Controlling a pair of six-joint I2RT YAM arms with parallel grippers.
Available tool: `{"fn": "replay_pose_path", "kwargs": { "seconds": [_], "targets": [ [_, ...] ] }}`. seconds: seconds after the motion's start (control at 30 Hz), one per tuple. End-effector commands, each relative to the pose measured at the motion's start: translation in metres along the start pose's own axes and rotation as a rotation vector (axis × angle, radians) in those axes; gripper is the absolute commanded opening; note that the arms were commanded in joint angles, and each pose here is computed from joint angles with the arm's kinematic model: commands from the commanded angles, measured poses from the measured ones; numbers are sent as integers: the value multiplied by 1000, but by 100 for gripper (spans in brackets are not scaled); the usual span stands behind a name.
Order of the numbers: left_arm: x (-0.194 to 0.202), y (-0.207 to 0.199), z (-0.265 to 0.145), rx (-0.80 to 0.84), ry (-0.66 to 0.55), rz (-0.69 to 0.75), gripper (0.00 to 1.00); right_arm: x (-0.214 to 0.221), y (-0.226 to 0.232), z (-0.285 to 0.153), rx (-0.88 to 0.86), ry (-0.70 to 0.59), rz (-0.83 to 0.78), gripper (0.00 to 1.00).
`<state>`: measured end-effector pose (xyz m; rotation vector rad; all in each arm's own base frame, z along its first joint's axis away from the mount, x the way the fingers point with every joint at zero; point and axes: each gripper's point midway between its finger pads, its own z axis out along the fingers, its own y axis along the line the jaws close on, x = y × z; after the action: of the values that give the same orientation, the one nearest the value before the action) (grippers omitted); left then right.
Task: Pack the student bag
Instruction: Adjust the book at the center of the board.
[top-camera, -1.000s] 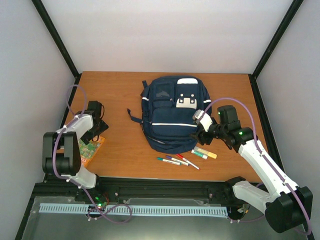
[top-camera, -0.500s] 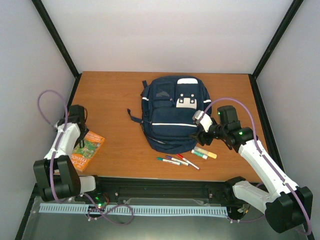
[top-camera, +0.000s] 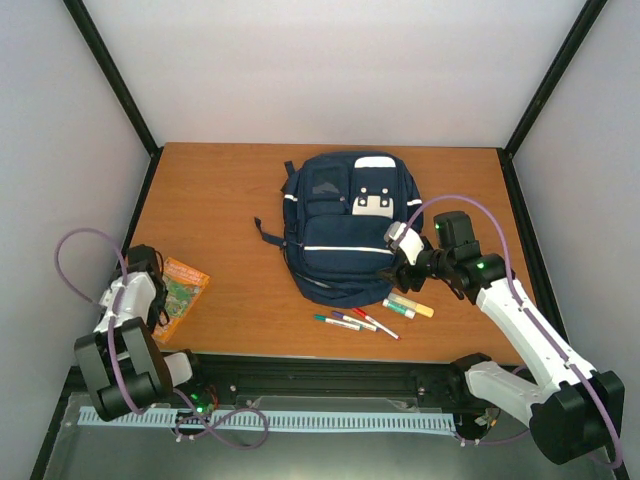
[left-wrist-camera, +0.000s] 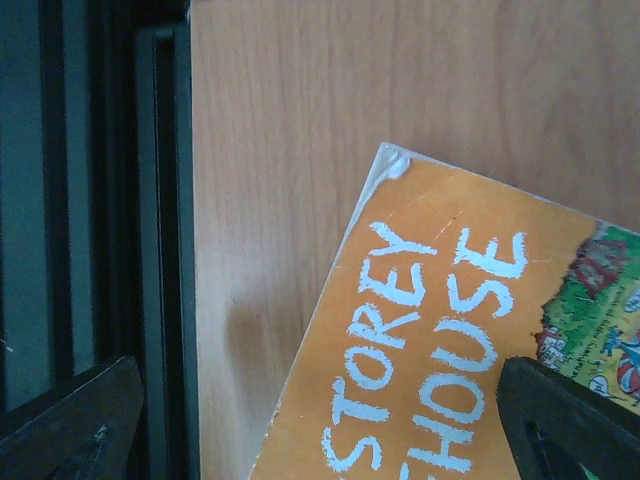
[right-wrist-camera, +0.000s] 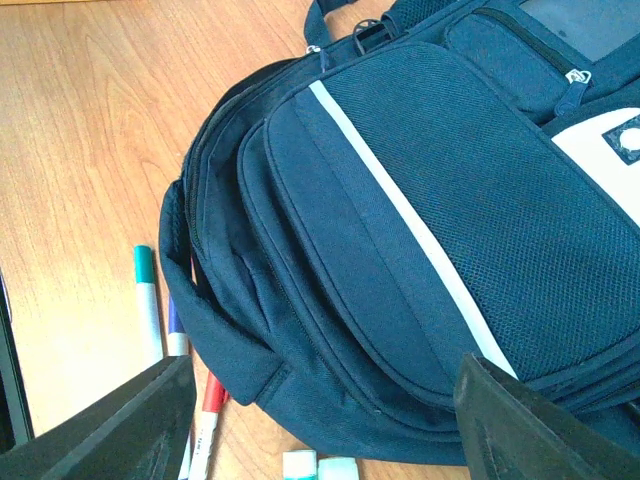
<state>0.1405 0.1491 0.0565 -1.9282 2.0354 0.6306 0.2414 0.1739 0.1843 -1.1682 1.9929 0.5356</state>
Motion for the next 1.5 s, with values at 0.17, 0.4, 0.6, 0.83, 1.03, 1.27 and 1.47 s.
{"fn": "replay_pose_path", "kwargs": {
  "seconds": [0.17,0.4,0.6,0.83,1.03,1.27,1.47],
  "targets": [
    [7,-32,13,112,63,-50,100,0,1,1,-26,7,1,73],
    [10,-63,18,169,121,-60,100,3,1,7,-48,27,15,74],
    [17,-95,20,218,169,43,100,5,1,8,-53,33,21,75],
    [33,-147,-11,378,128,252,100,6,2,10,-60,39,27,75],
    [55,-195,-39,449,104,474,100,10,4,15,-89,57,45,77],
    [52,-223,-73,470,17,612,100,-4,7,15,-134,19,64,74],
    [-2,-200,-145,583,-161,564,100,-39,1,42,-166,60,58,69]
  ]
}}
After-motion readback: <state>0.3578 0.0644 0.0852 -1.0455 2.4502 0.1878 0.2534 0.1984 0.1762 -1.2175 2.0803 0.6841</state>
